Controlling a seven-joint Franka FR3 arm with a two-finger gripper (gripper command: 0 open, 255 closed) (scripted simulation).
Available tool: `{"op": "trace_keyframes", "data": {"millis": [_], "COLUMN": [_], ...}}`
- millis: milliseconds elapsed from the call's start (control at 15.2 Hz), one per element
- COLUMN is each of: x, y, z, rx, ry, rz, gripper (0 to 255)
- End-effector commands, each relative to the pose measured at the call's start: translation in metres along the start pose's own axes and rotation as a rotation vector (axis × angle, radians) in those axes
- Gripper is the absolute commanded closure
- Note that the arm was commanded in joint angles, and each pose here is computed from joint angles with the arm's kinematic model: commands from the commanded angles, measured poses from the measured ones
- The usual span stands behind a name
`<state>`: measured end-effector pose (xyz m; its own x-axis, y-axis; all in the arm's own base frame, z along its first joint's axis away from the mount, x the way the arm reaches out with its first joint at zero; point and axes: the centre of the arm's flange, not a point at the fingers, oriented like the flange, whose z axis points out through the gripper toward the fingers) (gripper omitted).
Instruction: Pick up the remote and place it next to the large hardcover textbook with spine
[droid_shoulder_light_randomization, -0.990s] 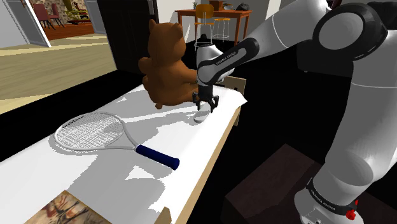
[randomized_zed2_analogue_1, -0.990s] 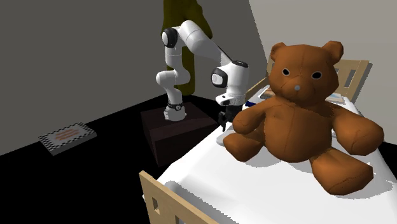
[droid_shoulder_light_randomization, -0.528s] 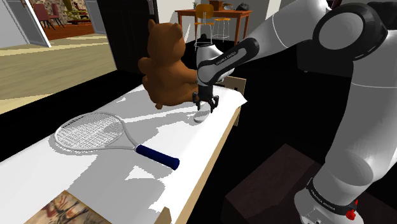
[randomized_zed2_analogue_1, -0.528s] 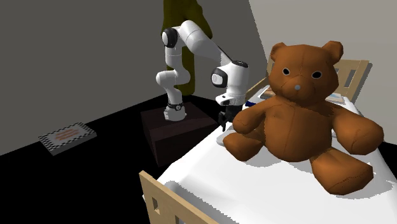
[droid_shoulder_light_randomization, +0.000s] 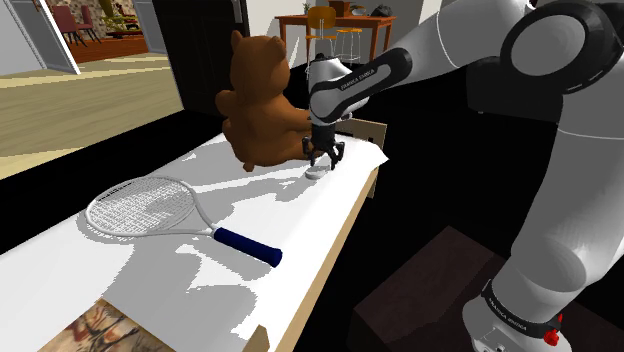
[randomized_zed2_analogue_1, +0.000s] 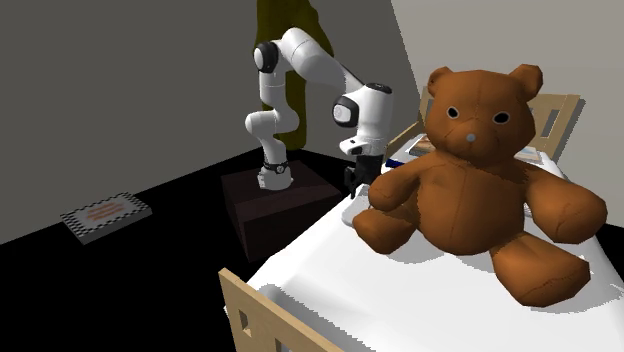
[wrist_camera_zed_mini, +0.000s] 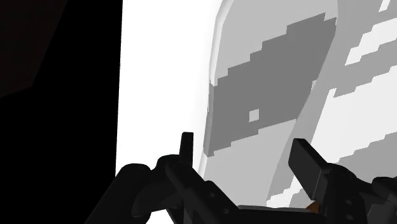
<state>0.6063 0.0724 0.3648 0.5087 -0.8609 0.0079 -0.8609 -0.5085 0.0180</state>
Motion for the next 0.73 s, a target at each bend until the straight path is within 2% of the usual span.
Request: {"op": "trace_keyframes", "data": {"millis": [0, 660], "x": [-0.001, 0.0], "y": [0.001, 0.002], "z": [-0.011, -0.064], "rx": [0.001, 0.001], "ry": [0.0, 0.0], "rz": [0.0, 0.0], "gripper": [255, 255]}}
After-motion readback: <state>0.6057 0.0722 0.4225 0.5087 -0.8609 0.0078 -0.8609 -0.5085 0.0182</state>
